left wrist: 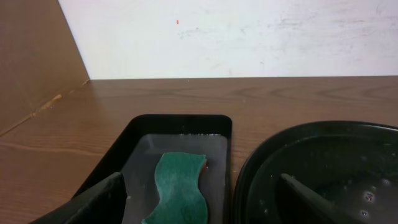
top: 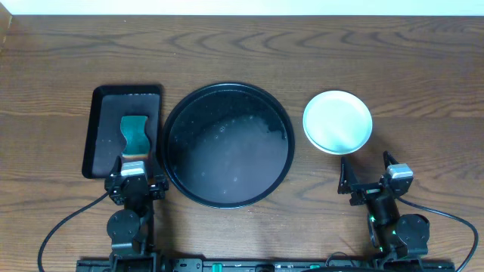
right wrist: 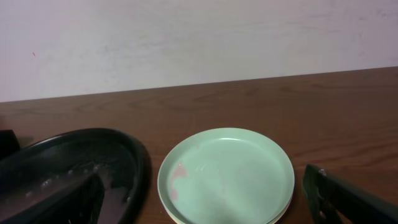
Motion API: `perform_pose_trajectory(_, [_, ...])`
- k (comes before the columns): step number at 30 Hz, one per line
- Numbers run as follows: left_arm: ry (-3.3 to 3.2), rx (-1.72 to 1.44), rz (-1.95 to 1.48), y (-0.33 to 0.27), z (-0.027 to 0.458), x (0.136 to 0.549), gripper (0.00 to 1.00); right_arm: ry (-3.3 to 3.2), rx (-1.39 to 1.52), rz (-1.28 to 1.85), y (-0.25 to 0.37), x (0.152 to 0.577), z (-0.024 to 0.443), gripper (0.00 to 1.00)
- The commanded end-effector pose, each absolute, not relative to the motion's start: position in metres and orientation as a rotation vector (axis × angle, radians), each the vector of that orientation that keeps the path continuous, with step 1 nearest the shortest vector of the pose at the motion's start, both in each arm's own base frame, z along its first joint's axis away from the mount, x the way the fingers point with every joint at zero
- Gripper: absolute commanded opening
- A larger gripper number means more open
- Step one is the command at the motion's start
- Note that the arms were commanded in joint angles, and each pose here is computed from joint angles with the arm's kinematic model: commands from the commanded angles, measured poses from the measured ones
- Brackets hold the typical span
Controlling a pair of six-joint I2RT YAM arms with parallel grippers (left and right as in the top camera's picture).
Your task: Clean dirty plates on tray and stack at the side
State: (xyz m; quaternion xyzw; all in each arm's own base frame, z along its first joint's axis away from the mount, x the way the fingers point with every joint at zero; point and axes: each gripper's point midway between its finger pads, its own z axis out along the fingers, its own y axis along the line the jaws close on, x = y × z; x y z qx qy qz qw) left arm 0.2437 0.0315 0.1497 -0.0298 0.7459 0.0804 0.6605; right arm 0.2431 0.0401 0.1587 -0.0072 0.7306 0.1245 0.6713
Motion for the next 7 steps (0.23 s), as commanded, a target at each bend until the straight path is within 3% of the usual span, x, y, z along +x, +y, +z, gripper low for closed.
perform_pose_trajectory(1, [1.754, -0.057, 0.204, 0.0332, 0.1311, 0.2420, 0.77, 1.649, -0.033, 0.286, 0.0428, 0.2426, 0.1576, 0.99])
perform_pose_trajectory(7, [1.754, -0.057, 0.204, 0.0331, 0.1311, 0.2420, 0.77, 1.649, -0.033, 0.286, 0.0428, 0.2426, 0.1576, 0.99])
